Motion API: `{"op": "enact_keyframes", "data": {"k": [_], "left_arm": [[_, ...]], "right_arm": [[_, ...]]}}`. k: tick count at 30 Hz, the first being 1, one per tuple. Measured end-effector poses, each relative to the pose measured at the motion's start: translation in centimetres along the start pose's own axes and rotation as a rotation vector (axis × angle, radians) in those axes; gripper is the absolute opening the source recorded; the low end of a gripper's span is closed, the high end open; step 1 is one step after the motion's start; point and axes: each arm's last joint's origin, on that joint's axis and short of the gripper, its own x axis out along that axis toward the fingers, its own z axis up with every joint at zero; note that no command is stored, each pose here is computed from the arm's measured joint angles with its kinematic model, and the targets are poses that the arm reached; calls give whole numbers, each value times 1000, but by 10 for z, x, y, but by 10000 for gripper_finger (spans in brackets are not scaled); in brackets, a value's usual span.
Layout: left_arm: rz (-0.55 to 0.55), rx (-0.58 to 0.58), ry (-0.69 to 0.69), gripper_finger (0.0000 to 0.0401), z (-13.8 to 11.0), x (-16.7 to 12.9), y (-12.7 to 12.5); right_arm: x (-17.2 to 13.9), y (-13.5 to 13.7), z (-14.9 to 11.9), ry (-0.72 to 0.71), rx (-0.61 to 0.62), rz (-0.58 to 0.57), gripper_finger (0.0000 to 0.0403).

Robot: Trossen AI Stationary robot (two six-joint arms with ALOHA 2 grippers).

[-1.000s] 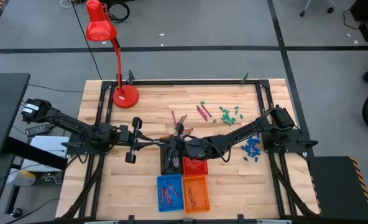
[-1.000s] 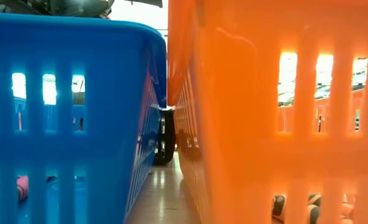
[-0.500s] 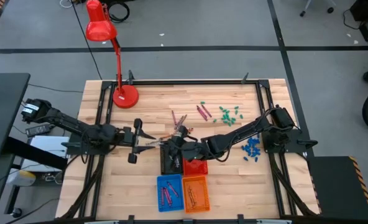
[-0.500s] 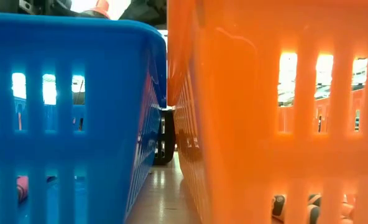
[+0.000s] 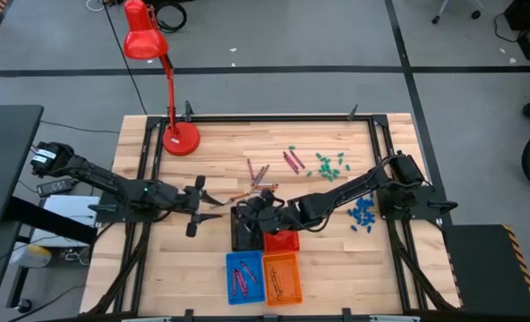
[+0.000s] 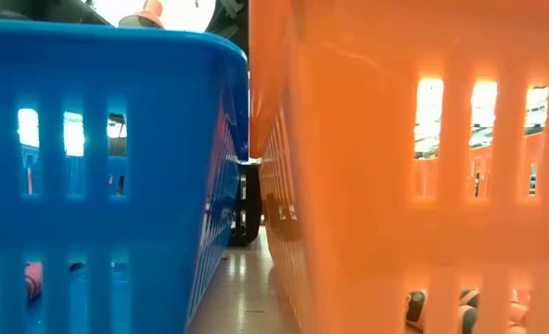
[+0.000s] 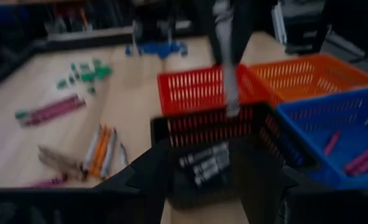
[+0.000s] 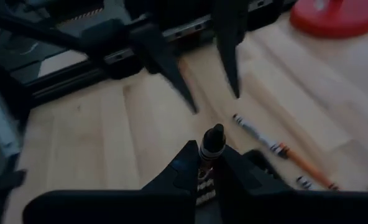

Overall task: Sort crayons
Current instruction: Put the black crayon into the black basket

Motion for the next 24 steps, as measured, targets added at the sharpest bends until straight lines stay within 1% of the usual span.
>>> {"op": "enact_keyframes", "data": {"k": [2,4,8,10,12,13,15,18,24], "left_arm": [[0,-17,36,176,-4,0,0],[1,-25,55,176,-5,0,0],[1,-29,46,176,-4,0,0],[1,-30,41,176,-4,0,0],[1,-30,40,176,-4,0,0],[1,-29,41,176,-4,0,0],[2,-29,42,176,-4,0,0],[3,-27,42,176,-4,0,0],[10,-25,54,176,-5,0,0]], "right_arm": [[0,-1,-2,35,21,12,44],[1,-4,-5,71,59,0,44],[10,-10,-12,127,132,-9,44],[18,-13,-18,166,162,18,44],[22,-17,-25,236,174,18,44],[25,-18,-25,245,196,35,44],[24,-20,-29,296,209,23,44],[24,-20,-31,326,216,33,44],[21,-24,-38,462,215,74,49]]}}
